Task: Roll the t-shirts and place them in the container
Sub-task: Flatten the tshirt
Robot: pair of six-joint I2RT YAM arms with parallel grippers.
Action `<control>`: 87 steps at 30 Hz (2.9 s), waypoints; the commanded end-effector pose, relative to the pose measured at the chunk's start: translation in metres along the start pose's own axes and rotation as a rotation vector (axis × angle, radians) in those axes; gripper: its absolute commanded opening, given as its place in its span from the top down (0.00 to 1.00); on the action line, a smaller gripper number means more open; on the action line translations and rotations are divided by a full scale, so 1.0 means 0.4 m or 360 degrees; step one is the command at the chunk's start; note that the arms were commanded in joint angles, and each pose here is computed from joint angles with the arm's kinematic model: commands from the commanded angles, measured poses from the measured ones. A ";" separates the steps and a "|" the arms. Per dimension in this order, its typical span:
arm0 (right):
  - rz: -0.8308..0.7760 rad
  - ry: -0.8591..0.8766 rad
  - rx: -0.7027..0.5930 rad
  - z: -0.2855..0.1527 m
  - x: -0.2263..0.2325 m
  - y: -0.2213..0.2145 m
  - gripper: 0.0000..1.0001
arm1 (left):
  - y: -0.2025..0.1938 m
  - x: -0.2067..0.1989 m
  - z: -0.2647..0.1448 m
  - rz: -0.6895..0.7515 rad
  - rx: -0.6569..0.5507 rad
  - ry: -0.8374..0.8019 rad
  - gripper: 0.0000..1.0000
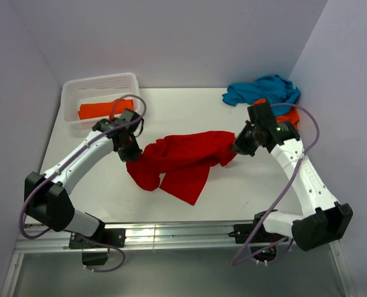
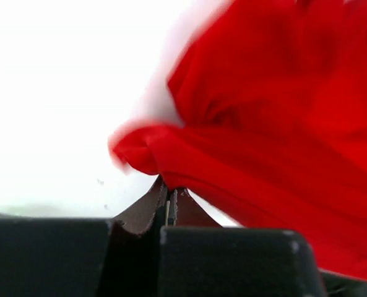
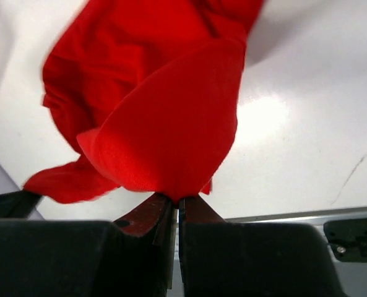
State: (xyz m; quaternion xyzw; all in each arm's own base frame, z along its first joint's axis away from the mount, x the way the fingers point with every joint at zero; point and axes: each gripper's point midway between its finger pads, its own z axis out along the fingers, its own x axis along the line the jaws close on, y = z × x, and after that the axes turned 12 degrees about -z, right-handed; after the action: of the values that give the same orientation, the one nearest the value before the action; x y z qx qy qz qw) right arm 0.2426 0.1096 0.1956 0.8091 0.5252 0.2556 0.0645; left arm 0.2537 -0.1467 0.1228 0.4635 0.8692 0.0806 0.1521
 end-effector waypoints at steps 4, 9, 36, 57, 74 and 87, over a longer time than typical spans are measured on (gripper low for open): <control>-0.0114 0.0275 0.0141 -0.084 0.028 0.057 1.00 | 0.197 0.090 -0.079 -0.0178 -0.0187 0.0076 1.00; -0.0051 0.0517 0.0251 -0.122 0.056 0.055 1.00 | 0.286 0.165 -0.062 -0.0325 -0.0228 0.0119 1.00; 0.0218 0.0531 0.0020 -0.105 -0.032 0.066 1.00 | 0.445 0.079 0.110 -0.0392 -0.0199 -0.0016 1.00; 0.0295 0.0467 -0.0165 -0.019 -0.013 0.154 1.00 | 0.565 -0.135 0.408 -0.0348 -0.0218 0.0071 1.00; 0.0231 0.0460 -0.0095 0.011 0.019 0.146 1.00 | 0.787 0.031 0.319 -0.0522 -0.0396 0.0028 1.00; 0.0035 0.0716 -0.0314 -0.194 0.145 0.269 1.00 | 0.566 -0.018 -0.125 -0.0434 -0.0560 -0.0319 1.00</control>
State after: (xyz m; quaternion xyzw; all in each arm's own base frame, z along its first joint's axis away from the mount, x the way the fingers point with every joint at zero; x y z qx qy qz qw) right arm 0.3108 0.0986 0.2765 0.7671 0.4767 0.4294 -0.0012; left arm 0.4271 -0.0338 0.1561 0.3406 0.9028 0.1246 0.2312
